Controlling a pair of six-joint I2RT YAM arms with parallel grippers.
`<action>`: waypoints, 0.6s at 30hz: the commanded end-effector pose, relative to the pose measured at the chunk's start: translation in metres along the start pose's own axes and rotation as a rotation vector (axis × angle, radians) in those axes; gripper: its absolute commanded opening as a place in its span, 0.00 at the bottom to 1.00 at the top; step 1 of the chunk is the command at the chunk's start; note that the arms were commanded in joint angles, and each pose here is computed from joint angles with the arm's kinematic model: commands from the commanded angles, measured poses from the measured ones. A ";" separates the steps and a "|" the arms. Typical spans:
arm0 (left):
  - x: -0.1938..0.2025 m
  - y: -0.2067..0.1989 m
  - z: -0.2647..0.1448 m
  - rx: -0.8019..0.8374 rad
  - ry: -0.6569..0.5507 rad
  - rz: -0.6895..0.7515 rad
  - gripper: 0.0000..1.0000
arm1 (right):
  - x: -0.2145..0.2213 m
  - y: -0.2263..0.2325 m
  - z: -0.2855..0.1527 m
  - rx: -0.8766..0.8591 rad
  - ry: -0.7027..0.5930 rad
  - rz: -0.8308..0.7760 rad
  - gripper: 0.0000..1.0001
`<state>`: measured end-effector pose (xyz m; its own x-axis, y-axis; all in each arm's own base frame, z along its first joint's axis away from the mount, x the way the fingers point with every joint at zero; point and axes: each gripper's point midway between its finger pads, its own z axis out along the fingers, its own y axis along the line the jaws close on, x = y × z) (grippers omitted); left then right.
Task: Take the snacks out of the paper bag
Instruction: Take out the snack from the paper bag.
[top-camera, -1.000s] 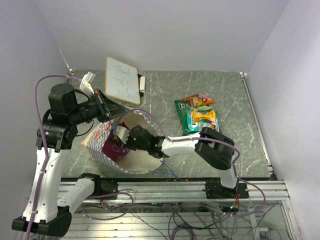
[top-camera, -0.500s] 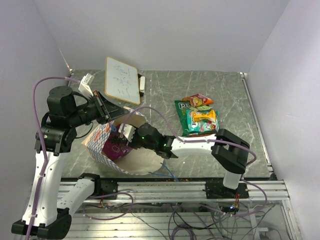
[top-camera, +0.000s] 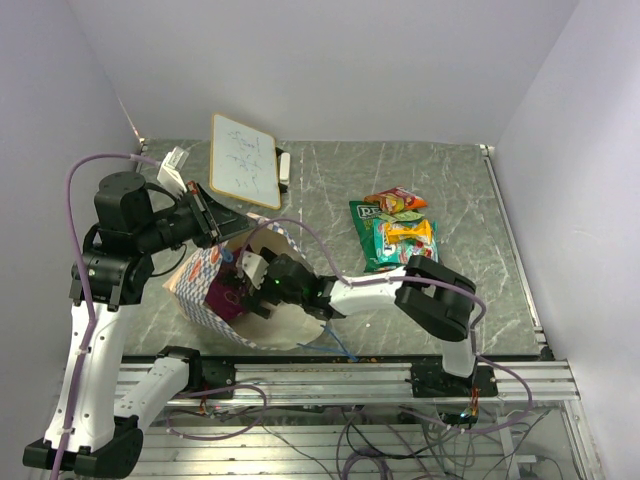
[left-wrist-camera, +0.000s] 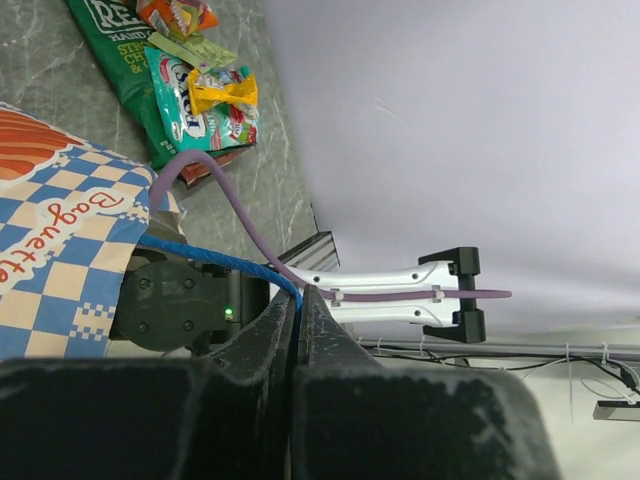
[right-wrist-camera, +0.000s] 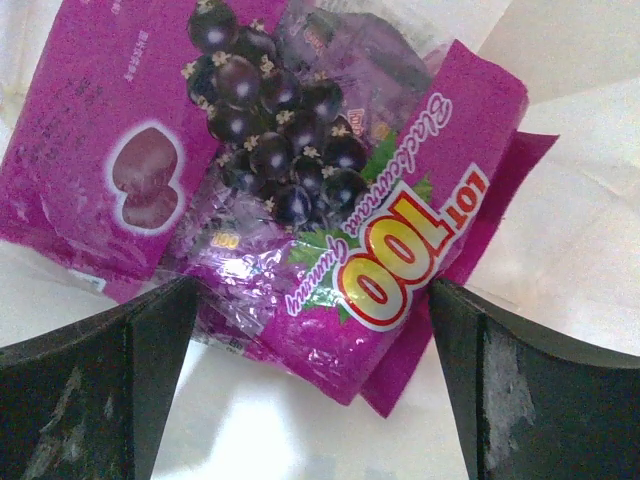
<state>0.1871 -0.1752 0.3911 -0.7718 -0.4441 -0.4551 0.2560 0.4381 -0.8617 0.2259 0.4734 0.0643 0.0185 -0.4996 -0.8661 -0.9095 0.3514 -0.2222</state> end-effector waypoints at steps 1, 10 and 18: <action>0.000 -0.012 -0.003 0.052 -0.010 0.017 0.07 | 0.011 0.004 0.018 -0.013 0.017 0.125 1.00; 0.001 -0.012 -0.004 0.047 -0.008 0.016 0.07 | 0.035 0.007 0.041 -0.058 0.081 0.229 0.52; 0.005 -0.007 -0.005 0.039 -0.010 0.007 0.07 | -0.014 -0.012 0.027 -0.036 -0.032 0.136 0.12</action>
<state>0.1896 -0.1742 0.3856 -0.7731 -0.4610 -0.4357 0.2283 0.4386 -0.8692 0.2416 0.5037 0.0557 -0.1255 -0.4067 -0.9049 -0.9207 0.3874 -0.0464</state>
